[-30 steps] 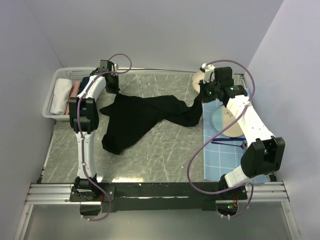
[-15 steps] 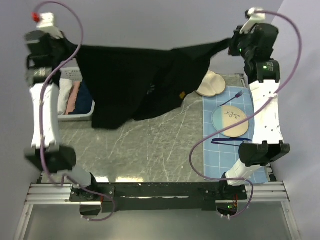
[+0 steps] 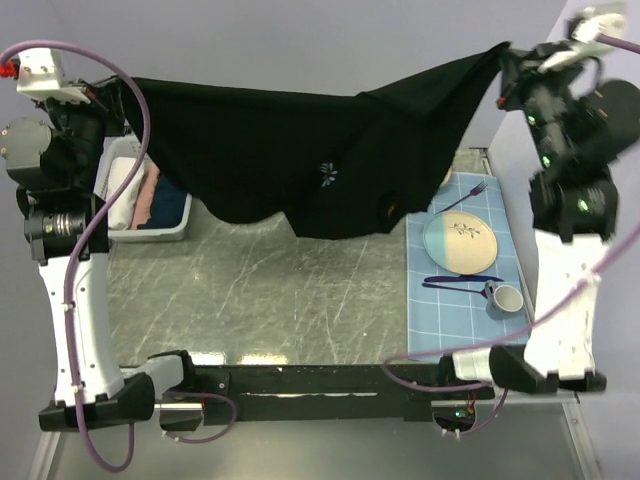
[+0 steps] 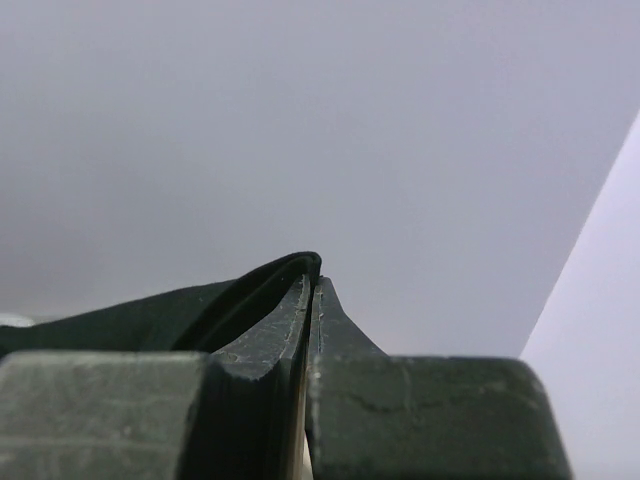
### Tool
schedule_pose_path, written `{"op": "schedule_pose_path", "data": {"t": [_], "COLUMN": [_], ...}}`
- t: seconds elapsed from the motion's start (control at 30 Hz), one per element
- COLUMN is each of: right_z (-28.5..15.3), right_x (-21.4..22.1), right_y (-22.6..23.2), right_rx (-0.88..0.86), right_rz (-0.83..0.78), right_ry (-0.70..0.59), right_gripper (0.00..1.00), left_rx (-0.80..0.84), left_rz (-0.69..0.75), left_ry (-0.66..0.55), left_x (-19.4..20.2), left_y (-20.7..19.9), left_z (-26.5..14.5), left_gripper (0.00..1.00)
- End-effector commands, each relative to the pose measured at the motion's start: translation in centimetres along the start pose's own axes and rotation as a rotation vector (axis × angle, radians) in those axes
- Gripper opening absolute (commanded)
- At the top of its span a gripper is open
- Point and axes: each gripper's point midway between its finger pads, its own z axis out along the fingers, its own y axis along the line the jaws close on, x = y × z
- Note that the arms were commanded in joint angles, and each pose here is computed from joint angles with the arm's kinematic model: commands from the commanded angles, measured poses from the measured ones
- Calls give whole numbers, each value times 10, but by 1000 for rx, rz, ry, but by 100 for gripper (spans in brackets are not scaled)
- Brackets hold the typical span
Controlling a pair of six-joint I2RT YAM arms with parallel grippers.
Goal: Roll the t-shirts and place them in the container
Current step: Flatten out the T-shirt at the center of the board.
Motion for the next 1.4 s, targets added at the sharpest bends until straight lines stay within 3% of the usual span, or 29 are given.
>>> {"op": "schedule_pose_path", "data": {"t": [0.0,0.17,0.37,0.57,0.7,0.87,0.9,0.93,1.07,1.2,1.3,1.37], "right_z": [-66,-125,-160,-142,-96,-20,-4,10,29,29,41,54], "right_x": [-121,-167,-194,-200,-174,-72,-28,17,124,237,296,344], "right_y": [-3,5,9,6,2,9,14,21,48,92,97,96], "right_rx": [56,62,74,78,56,-51,-91,-135,-255,-392,-397,-403], "right_rz": [-72,-114,-175,-171,-149,-140,-128,-122,-97,-184,-176,-190], "right_ry": [-352,-494,-581,-607,-544,-318,-227,-137,76,281,390,491], "right_gripper": [0,0,0,0,0,0,0,0,0,0,0,0], "left_rx": [-69,-97,-134,-184,-171,-95,-52,5,107,163,168,143], "left_rz": [26,58,170,211,219,246,239,244,224,246,278,278], "left_ry": [-221,-359,-480,-475,-354,-73,-13,114,321,501,610,641], "left_x": [-76,-124,-164,-159,-116,-3,23,78,173,267,331,349], "left_y": [-1,-8,-10,4,17,30,28,29,24,22,25,32], "left_z": [-42,-85,-115,-94,-45,6,14,19,20,21,32,47], "left_gripper": [1,1,1,1,1,1,1,2,1,1,1,1]}}
